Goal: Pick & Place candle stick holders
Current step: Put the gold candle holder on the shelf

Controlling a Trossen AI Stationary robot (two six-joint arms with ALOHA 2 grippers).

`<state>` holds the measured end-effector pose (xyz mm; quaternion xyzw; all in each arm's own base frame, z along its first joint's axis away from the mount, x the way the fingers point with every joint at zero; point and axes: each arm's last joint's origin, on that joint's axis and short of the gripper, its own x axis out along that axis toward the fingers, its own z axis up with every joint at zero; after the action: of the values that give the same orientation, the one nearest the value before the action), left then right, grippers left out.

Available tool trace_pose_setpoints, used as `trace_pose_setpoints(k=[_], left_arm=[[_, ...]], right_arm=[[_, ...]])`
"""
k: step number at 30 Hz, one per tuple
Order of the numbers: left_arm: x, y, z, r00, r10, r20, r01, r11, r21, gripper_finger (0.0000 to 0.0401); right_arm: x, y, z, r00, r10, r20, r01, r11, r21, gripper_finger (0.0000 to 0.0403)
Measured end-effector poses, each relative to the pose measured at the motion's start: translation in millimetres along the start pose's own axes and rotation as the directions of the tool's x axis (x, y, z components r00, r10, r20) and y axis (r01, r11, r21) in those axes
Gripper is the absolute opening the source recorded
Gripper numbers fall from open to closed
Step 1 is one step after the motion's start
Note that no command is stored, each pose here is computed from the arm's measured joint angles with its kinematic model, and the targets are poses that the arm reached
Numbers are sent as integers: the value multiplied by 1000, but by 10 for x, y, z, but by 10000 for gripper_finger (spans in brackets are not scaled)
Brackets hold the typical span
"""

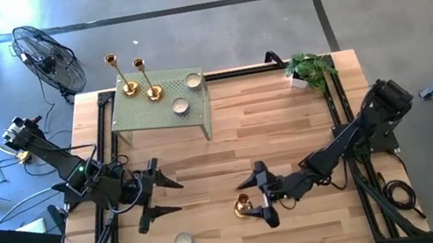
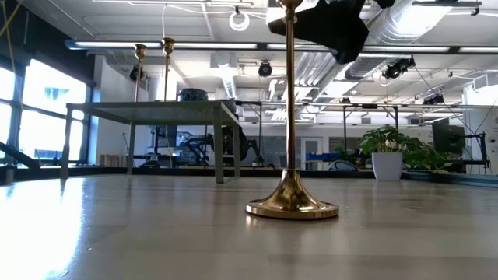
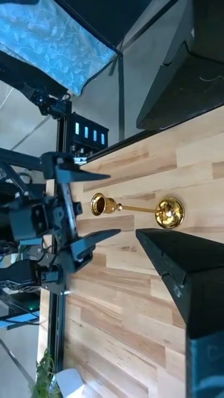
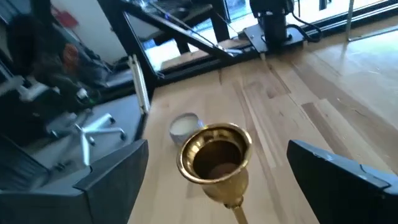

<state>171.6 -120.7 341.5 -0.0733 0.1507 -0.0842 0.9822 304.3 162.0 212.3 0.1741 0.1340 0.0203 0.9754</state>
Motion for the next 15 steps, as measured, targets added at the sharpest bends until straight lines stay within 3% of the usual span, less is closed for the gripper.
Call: trace_pose_setpoints(k=[6,15], left_arm=[[0,2,-5,1000,1,-5,-1,1000,-15,266],[0,5,-18,1000,4,-18,-4,999,-40,266]], right_arm=[[52,-8,-9,995,-80,-55,78,996,-30,378],[79,-61,38,995,-90,-38,91,996,12,378]])
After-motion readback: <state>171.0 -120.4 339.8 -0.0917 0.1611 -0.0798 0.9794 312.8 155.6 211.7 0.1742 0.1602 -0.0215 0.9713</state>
